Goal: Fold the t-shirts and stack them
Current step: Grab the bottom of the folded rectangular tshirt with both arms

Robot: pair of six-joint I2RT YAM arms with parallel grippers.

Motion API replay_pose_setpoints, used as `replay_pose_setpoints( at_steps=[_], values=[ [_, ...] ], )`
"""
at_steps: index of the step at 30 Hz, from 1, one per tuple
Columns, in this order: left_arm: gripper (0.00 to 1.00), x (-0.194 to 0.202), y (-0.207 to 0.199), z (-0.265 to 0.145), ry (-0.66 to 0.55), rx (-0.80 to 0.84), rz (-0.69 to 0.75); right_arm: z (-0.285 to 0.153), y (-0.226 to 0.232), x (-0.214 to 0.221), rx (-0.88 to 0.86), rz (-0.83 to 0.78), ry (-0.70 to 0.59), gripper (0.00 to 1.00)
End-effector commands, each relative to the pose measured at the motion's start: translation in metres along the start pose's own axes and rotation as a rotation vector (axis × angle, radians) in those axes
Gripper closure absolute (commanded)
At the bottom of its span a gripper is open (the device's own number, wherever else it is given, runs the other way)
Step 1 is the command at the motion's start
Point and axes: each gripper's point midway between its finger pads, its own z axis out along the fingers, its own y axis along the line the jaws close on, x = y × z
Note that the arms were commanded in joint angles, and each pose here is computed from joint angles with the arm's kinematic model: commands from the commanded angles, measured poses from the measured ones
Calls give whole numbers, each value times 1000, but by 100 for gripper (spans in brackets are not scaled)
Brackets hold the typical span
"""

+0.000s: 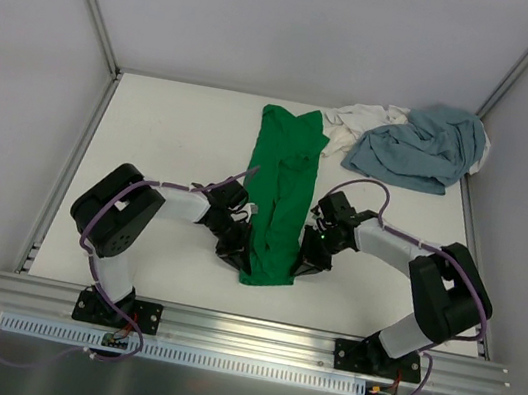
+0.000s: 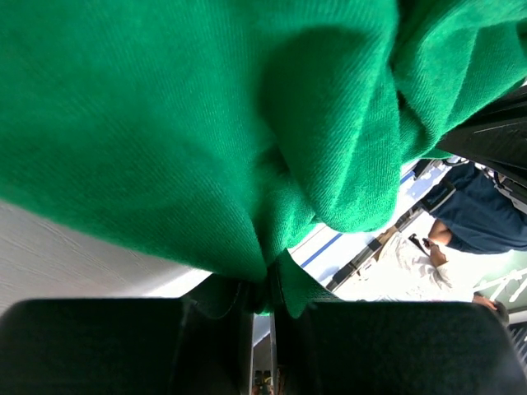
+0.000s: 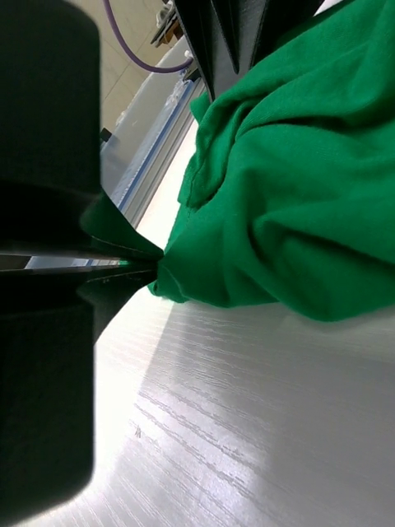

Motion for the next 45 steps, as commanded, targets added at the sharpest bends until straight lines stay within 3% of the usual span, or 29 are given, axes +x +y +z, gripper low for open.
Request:
replay_pose_setpoints(
  at_steps=[1,14,32,45],
  values=[
    [100,2,-6,-2,16,-1,39,-5,3,5,-9,-9,15,94],
    [100,26,-18,-28,83,2,72,-27,-17,54,27,-2,95,96],
    [99,67,-22,-49,179,51,14,-38,-6,61,-23,-22,118,96],
    [98,56,-29,-56,122,30,57,-49,11,44,-33,-60,84,98]
  ],
)
